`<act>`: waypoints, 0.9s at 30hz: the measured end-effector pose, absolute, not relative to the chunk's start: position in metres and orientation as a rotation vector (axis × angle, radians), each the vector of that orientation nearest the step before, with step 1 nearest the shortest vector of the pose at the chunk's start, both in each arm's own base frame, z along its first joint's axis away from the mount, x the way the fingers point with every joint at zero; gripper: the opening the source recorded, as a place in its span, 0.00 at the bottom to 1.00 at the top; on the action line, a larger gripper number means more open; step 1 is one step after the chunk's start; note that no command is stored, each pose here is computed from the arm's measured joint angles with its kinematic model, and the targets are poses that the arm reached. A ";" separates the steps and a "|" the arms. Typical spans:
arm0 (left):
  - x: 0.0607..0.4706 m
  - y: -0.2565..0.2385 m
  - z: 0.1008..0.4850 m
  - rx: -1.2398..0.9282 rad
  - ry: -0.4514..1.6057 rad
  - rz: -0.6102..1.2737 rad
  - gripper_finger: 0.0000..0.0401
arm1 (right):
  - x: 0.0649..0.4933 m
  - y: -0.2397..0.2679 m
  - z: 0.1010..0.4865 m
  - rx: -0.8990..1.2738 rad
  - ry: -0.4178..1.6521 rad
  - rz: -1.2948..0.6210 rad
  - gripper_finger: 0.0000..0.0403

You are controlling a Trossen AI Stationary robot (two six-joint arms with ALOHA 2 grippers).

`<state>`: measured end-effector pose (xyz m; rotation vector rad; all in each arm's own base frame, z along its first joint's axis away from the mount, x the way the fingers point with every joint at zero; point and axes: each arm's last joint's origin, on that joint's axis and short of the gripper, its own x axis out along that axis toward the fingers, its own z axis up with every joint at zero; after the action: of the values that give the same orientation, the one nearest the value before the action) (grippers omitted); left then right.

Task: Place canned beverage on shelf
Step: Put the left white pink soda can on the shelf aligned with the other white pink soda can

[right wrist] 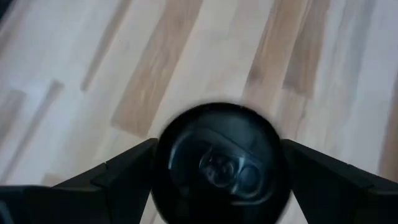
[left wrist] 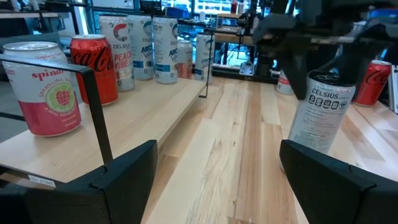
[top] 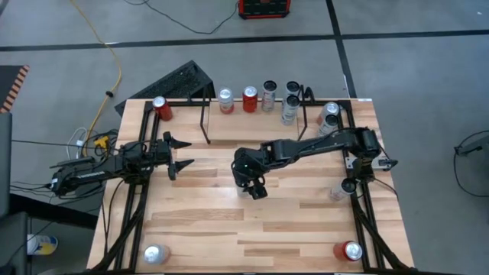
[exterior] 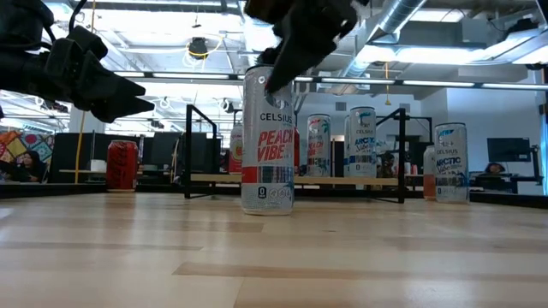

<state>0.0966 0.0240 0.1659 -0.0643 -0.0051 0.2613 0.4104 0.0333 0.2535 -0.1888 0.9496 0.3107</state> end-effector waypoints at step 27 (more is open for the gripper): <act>0.097 0.024 0.166 -0.064 -0.005 0.261 0.81 | 0.409 0.033 0.259 -0.193 0.932 0.309 0.73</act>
<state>0.0967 0.0241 0.1658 -0.0643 -0.0045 0.2613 0.4086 0.0332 0.2587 -0.1932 0.9316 0.3088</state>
